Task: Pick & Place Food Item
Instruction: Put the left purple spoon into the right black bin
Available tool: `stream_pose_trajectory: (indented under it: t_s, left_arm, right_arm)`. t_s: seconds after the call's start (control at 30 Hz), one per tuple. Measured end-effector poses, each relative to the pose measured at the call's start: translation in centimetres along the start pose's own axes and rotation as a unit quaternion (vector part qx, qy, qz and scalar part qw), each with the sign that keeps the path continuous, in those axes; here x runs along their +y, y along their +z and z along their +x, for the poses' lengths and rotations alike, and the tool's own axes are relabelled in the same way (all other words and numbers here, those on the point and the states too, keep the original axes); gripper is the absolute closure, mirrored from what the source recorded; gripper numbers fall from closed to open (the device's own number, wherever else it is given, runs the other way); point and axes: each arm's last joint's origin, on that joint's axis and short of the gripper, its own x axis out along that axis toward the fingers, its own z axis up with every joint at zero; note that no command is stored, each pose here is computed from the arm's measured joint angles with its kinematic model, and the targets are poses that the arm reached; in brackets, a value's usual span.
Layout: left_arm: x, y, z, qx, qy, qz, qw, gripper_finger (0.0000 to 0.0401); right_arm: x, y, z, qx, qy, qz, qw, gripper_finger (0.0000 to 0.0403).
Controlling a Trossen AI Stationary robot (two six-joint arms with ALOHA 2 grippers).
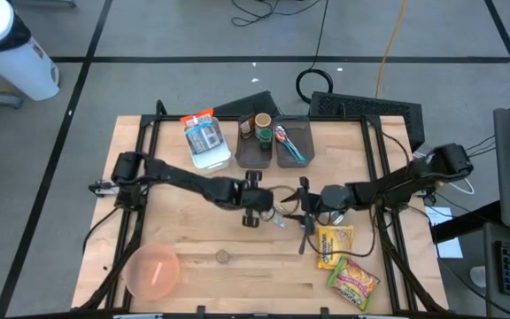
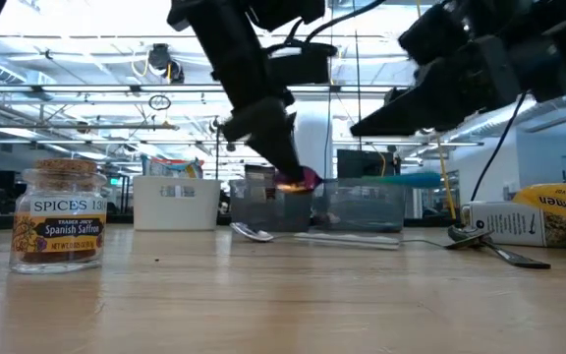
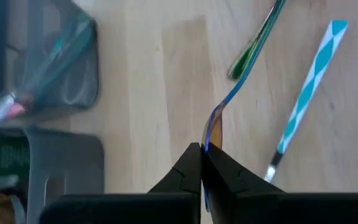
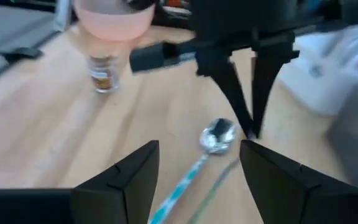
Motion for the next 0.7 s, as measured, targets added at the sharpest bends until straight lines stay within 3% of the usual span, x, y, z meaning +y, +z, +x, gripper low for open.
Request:
stream_pose_trajectory:
  t_s: [0.17, 0.33, 0.4, 0.57, 0.7]
  left_arm:
    - [4.4, -0.2, -1.3, -0.022, -0.06, -0.089, 0.994, 0.0396]
    - [8.9, -0.9, -1.9, -0.049, -0.132, -0.219, 0.965, 0.0396]
    - [10.1, -1.3, -1.9, -0.05, -0.138, -0.255, 0.956, 0.0397]
    - [11.4, -1.5, -1.7, -0.062, -0.152, -0.295, 0.941, 0.0397]
    - [11.9, -1.5, -2.1, -0.05, -0.16, -0.306, 0.937, 0.0396]
  right_arm:
    - [0.9, 0.6, -1.5, 0.024, -0.096, -0.086, 0.991, 0.0194]
    - [1.6, 1.8, -2.9, 0.007, -0.158, -0.131, 0.979, 0.0198]
    - [1.7, 2.1, -3.3, 0.004, -0.18, -0.146, 0.973, 0.0198]
    - [1.8, 3.1, -3.4, 0.034, -0.238, -0.208, 0.948, 0.02]
    - [1.4, 4.6, -2.7, 0.089, -0.244, -0.246, 0.934, 0.0202]
